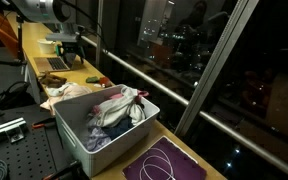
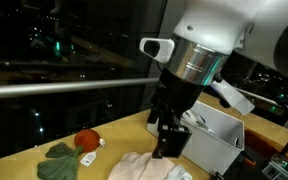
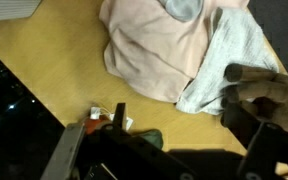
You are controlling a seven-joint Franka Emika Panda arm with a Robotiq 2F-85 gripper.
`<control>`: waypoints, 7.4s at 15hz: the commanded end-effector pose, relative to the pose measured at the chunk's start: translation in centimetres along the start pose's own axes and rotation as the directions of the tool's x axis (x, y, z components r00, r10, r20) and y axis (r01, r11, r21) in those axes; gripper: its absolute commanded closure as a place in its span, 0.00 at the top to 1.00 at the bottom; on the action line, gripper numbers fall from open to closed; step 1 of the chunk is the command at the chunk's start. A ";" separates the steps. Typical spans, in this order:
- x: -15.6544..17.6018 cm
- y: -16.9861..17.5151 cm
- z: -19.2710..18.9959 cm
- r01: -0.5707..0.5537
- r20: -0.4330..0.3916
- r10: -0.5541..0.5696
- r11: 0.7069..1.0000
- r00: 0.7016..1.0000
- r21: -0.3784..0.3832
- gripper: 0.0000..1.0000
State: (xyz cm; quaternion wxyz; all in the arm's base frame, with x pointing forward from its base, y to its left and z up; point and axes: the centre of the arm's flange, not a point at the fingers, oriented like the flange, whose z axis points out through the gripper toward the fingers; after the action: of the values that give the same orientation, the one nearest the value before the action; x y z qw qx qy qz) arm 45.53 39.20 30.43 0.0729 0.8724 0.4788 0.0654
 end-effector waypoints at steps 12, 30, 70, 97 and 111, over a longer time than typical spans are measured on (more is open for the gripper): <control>-5.3 -4.9 14.9 -0.040 0.126 0.031 0.997 0.992 0.070 1.00; -7.2 -5.1 20.7 -0.098 -0.042 0.102 0.992 0.994 0.081 0.28; -27.2 30.4 -28.6 -0.346 -0.170 0.305 0.879 0.937 -0.328 0.00; -15.6 23.9 -14.2 -0.175 -0.097 0.160 0.971 0.982 -0.163 1.00; 1.2 3.2 -3.8 -0.014 -0.126 0.023 0.997 0.992 0.070 1.00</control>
State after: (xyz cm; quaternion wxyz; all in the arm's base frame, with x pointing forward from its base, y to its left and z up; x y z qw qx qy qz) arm 48.98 36.33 37.20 0.0344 0.8690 0.4820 0.1060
